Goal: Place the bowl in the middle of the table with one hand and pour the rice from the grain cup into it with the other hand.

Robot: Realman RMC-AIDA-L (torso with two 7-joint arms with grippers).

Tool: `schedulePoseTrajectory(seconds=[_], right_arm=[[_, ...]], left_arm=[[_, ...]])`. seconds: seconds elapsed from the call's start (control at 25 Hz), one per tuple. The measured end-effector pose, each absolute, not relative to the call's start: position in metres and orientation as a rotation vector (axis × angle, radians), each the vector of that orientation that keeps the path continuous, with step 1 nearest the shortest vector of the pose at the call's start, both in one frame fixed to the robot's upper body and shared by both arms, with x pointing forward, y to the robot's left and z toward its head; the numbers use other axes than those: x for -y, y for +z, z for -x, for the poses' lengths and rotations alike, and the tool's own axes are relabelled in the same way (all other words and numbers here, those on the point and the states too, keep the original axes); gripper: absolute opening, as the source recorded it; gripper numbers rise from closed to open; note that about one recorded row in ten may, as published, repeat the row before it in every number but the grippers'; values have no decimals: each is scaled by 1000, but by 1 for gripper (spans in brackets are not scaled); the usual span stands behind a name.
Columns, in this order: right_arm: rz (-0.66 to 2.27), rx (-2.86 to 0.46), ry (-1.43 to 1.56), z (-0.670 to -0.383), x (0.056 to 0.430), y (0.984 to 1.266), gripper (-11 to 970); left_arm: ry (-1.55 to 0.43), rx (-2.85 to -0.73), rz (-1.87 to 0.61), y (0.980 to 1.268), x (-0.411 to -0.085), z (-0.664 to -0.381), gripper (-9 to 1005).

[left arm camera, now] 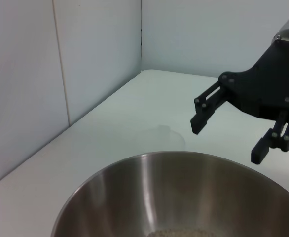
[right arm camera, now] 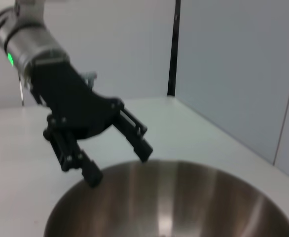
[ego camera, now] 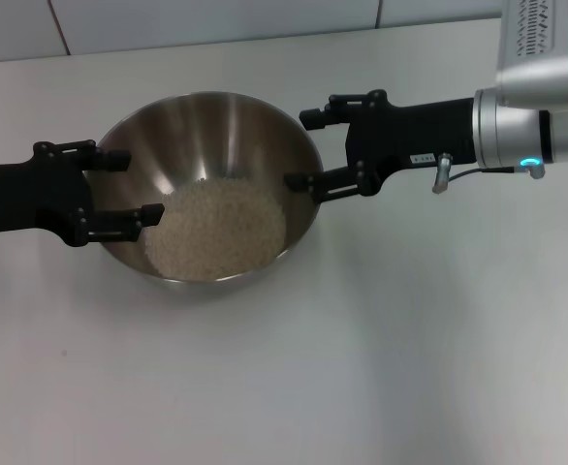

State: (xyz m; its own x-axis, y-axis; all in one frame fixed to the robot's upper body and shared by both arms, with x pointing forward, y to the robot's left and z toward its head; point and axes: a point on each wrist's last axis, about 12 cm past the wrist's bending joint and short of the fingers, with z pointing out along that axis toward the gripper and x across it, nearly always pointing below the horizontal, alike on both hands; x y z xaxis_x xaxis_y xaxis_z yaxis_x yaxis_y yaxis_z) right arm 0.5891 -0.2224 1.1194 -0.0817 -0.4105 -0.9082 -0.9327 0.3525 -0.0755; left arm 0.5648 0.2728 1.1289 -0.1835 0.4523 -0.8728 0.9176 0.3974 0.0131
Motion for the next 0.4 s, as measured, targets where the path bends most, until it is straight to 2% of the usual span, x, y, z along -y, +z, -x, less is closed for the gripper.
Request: schedulePoseTrajectory(seconds=[0.4], right_arm=[[1238, -1666, 709, -588, 218, 1121, 828]], left_arm=[[-684, -1797, -1191, 1129, -272, -565, 814]])
